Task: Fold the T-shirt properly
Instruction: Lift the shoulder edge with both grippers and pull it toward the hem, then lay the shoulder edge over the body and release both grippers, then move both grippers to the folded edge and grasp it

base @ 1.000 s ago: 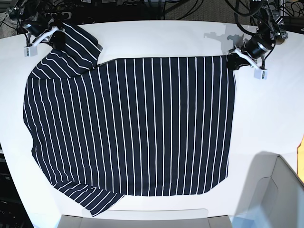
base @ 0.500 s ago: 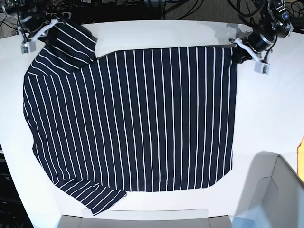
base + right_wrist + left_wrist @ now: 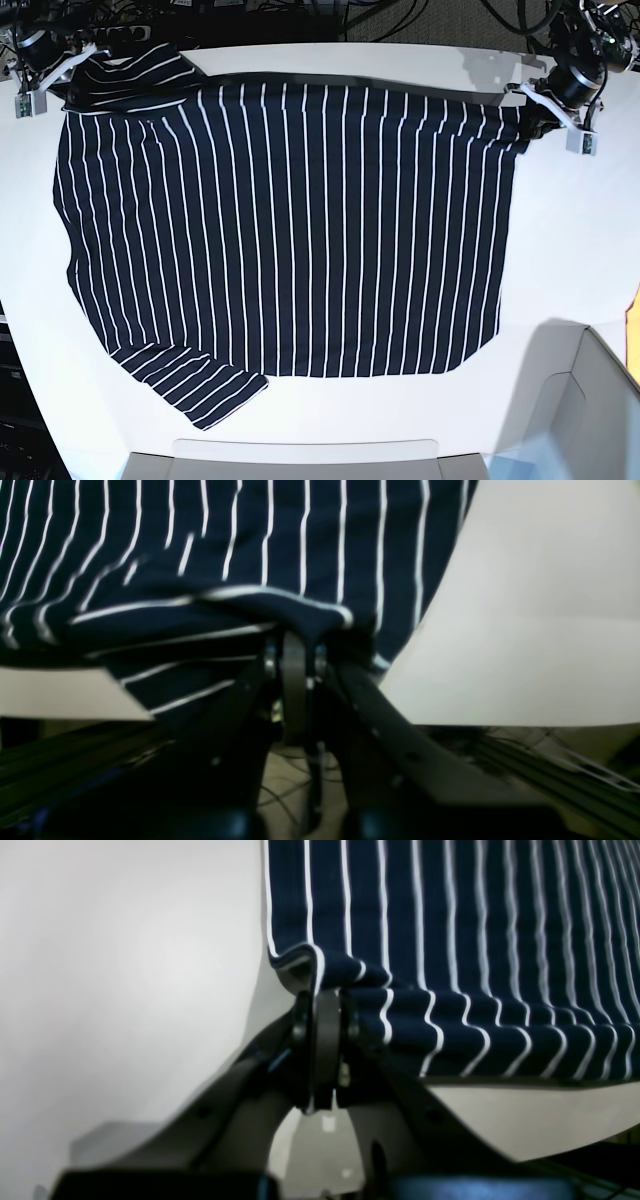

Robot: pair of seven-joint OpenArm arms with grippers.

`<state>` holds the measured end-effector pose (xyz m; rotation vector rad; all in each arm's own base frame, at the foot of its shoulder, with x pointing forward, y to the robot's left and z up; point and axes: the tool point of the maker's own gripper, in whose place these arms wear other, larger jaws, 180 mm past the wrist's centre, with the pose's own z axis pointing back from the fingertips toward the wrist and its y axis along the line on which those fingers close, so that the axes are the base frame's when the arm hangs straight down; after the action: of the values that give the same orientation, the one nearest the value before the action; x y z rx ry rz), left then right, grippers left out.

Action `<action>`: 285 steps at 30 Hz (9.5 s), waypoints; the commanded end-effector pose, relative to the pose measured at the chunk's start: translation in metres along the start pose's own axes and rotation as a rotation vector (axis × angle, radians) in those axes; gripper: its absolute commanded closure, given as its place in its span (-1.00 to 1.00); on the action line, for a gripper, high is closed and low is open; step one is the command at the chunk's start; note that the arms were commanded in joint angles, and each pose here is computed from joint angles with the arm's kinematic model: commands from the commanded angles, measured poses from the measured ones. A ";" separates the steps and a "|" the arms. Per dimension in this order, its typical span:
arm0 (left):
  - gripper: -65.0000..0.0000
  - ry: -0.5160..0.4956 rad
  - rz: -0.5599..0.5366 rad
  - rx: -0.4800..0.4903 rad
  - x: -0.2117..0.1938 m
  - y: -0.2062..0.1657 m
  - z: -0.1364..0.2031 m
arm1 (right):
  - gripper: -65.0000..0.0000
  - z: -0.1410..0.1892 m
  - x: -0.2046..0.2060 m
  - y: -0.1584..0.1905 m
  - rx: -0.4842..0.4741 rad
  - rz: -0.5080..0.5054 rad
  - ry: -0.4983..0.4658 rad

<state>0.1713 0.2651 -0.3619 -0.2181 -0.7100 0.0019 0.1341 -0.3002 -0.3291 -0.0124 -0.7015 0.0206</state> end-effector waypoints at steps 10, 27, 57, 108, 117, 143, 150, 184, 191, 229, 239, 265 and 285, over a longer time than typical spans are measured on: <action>1.00 -0.084 -0.041 -0.003 0.043 0.000 -0.006 | 1.00 -0.026 0.047 0.011 -0.015 0.157 -0.052; 1.00 -0.073 -0.142 0.147 0.098 0.027 -0.032 | 1.00 -0.061 0.106 0.028 -0.067 0.355 -0.067; 1.00 -0.027 -0.016 0.090 0.143 0.042 -0.106 | 1.00 -0.140 0.187 0.003 -0.072 0.387 -0.014; 1.00 -0.243 -0.110 0.131 0.192 0.034 -0.078 | 0.47 -0.124 0.226 0.007 -0.043 0.331 -0.180; 1.00 -0.100 -0.360 -0.039 0.164 -0.051 -0.133 | 1.00 -0.159 0.176 0.003 0.012 0.230 -0.049; 1.00 0.394 -0.340 0.096 -0.076 0.011 -0.085 | 1.00 -0.145 0.013 0.033 0.063 0.434 0.291; 1.00 0.454 -0.330 0.153 -0.109 0.027 -0.042 | 1.00 -0.114 -0.027 0.052 0.167 0.421 0.320; 1.00 0.037 -0.397 0.375 0.029 0.033 0.007 | 1.00 -0.075 0.146 0.011 -0.054 0.411 -0.081; 1.00 -0.022 -0.424 0.400 0.061 0.039 0.006 | 1.00 -0.129 0.191 -0.009 -0.097 0.391 -0.023; 1.00 -0.005 -0.269 0.378 0.076 0.028 -0.024 | 0.91 -0.144 0.215 -0.003 -0.103 0.504 -0.041; 1.00 -0.004 -0.299 0.339 0.078 0.015 -0.033 | 0.52 -0.225 0.248 0.016 0.092 0.362 0.010; 1.00 -0.025 -0.352 0.273 0.091 -0.011 -0.048 | 0.52 -0.257 0.225 0.045 0.216 0.205 -0.052; 0.47 -0.100 -0.147 0.117 0.178 0.038 -0.118 | 0.52 -0.270 0.196 0.061 0.217 0.278 0.051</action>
<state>0.3711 0.2857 -0.3630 -0.0629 -0.7563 -0.0820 0.4530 -0.2309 -0.4173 0.1191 -0.6474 0.3512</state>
